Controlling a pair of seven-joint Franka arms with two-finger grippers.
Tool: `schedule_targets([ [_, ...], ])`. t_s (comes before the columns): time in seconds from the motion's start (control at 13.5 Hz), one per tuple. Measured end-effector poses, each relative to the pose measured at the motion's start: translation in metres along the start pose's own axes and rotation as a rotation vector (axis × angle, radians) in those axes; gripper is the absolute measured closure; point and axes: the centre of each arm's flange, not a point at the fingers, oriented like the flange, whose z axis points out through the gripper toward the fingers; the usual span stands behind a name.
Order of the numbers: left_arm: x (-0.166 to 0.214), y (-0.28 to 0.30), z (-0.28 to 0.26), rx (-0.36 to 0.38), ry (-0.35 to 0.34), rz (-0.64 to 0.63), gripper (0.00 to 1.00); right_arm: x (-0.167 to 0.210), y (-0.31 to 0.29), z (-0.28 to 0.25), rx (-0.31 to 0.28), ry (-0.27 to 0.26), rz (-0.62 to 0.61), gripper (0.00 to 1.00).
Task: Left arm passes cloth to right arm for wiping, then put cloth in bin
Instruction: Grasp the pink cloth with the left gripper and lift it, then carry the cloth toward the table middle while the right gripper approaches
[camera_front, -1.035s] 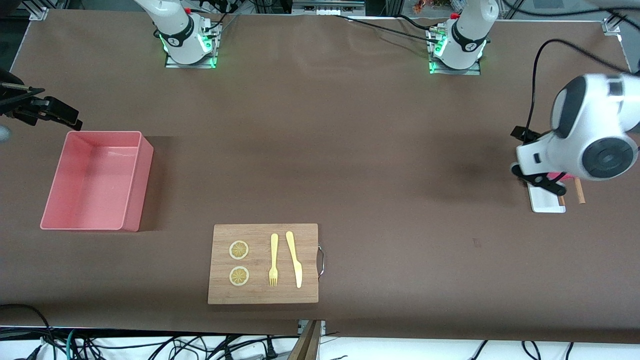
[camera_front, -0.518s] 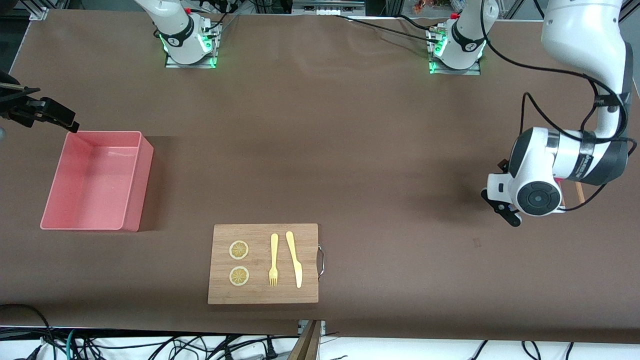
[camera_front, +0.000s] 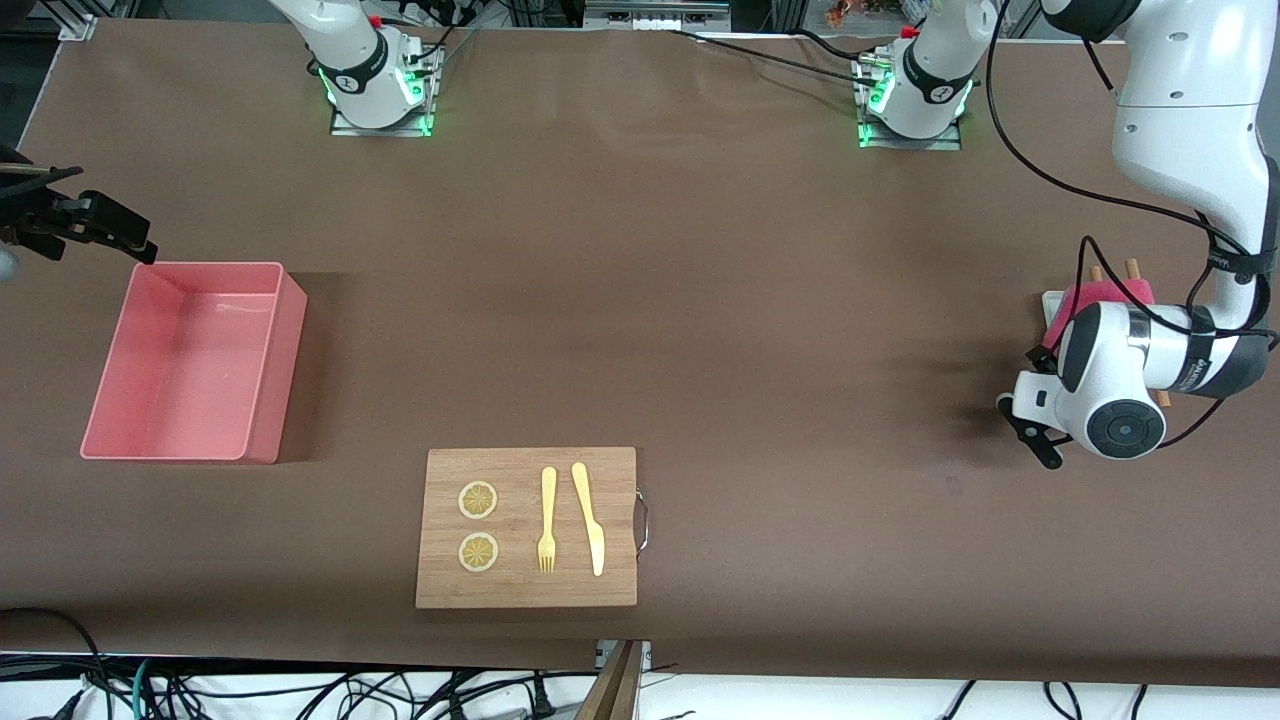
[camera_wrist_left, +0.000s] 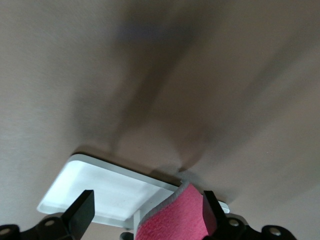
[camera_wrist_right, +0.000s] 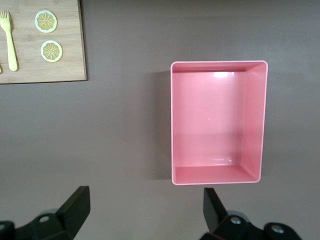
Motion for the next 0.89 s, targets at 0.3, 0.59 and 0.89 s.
schedule_targets([
  [0.3,0.001,0.007,0.011,-0.032,-0.026,0.005,0.1,0.0,0.0,0.0,0.0,0.0,0.0,0.0],
  [0.59,-0.008,0.013,0.019,-0.095,-0.084,-0.001,0.14,0.0,0.0,0.0,0.0,-0.001,0.024,0.0],
  [0.89,-0.012,0.013,0.02,-0.105,-0.093,-0.024,0.16,0.001,0.0,0.005,0.0,-0.01,0.028,0.0],
])
